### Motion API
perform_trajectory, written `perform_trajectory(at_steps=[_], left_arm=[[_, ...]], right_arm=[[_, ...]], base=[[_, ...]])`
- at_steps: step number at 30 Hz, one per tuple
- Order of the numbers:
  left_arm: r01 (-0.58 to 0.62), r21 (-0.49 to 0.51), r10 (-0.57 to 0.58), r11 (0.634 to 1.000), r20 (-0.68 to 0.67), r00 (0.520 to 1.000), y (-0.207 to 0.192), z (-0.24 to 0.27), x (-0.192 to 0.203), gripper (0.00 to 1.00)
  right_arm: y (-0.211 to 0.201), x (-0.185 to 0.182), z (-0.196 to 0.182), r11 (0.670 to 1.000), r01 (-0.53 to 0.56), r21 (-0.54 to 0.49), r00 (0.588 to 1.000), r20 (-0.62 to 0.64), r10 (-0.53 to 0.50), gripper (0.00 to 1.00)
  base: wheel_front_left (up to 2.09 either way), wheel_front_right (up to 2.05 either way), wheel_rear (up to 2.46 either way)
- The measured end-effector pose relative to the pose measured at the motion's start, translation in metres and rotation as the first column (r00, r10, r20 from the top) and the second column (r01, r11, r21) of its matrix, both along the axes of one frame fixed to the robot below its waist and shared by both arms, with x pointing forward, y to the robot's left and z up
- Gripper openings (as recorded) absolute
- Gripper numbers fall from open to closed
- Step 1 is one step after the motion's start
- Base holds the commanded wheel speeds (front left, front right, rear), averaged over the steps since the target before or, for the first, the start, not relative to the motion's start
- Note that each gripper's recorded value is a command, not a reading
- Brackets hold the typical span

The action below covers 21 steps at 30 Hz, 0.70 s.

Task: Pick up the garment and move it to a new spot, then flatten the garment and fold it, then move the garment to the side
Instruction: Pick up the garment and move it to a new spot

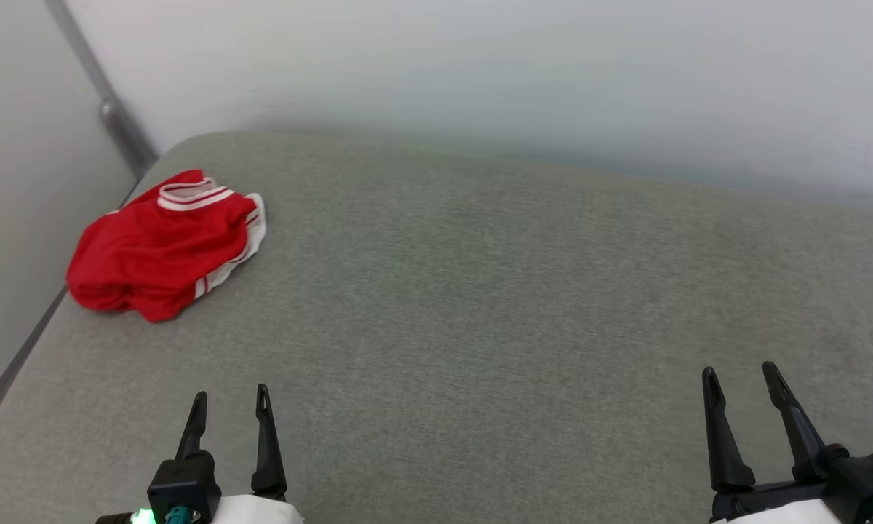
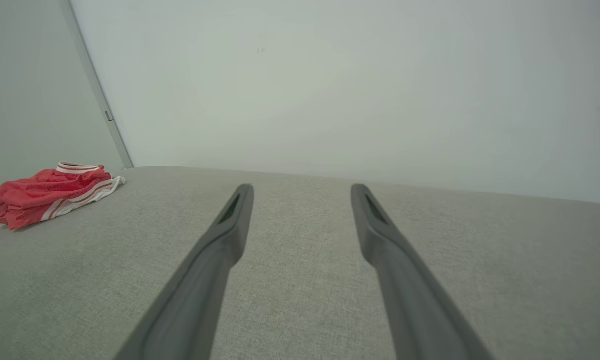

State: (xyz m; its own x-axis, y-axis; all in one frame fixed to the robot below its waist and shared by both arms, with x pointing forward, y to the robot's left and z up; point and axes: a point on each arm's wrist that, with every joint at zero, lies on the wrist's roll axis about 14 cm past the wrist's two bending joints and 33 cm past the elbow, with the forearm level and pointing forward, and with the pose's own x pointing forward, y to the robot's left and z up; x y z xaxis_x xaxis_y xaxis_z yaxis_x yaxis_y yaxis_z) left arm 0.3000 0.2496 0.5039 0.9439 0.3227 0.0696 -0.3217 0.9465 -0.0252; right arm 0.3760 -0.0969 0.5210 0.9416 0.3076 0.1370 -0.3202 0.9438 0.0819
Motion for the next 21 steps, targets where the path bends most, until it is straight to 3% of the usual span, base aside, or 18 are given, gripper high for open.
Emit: perform_trajectory(at_steps=[21], left_arm=[[-0.293, -0.031, 0.293, 0.956, 0.01, 0.956, 0.064, 0.002, -0.072, 1.0]], right_arm=[[0.076, 0.006, -0.001, 0.974, -0.227, -0.018, 0.974, 0.002, 0.227, 1.0]], base=[[0.0, 0.0, 0.0]])
